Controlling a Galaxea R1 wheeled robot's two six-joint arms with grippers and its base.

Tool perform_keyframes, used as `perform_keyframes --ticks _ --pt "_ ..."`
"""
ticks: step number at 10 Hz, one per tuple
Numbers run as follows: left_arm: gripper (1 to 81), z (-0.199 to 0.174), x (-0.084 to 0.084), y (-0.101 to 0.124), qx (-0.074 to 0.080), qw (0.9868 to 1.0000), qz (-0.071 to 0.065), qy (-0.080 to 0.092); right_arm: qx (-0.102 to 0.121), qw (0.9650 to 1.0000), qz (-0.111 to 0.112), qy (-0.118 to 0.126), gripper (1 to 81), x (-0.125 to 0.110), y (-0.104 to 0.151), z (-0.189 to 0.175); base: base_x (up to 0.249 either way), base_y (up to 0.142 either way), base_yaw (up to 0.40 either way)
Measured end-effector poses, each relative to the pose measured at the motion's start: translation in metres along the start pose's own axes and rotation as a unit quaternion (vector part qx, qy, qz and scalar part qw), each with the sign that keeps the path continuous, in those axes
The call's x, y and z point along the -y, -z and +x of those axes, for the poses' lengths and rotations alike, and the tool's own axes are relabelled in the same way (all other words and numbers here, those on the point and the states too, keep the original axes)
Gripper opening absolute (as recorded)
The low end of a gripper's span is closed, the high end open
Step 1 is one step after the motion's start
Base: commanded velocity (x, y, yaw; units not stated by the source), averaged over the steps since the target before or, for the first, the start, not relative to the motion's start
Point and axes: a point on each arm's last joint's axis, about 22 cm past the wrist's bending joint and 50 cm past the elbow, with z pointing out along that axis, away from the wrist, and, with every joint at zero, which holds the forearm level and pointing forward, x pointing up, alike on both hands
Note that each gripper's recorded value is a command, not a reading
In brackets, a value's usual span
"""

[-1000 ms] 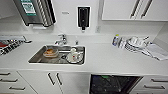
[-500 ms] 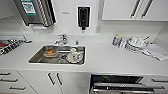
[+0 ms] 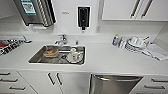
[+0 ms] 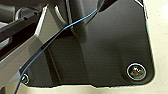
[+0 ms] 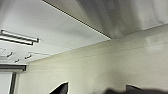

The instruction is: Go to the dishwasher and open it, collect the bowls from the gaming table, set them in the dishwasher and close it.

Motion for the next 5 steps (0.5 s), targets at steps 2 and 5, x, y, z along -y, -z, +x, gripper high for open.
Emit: perform_keyframes --ticks 2,5 --pt "81.1 0.001 0.001 0.0 0.0 1.0 0.001 0.0 0.021 0.9985 -0.03 -0.041 81.1 -0.053 0.011 -0.072 0.0 0.0 0.0" --pt "81.1 0.004 0.001 0.0 -0.002 1.0 0.001 -0.001 0.05 0.9947 -0.08 -0.042 81.1 -0.12 0.026 -0.161 0.0 0.0 0.0"
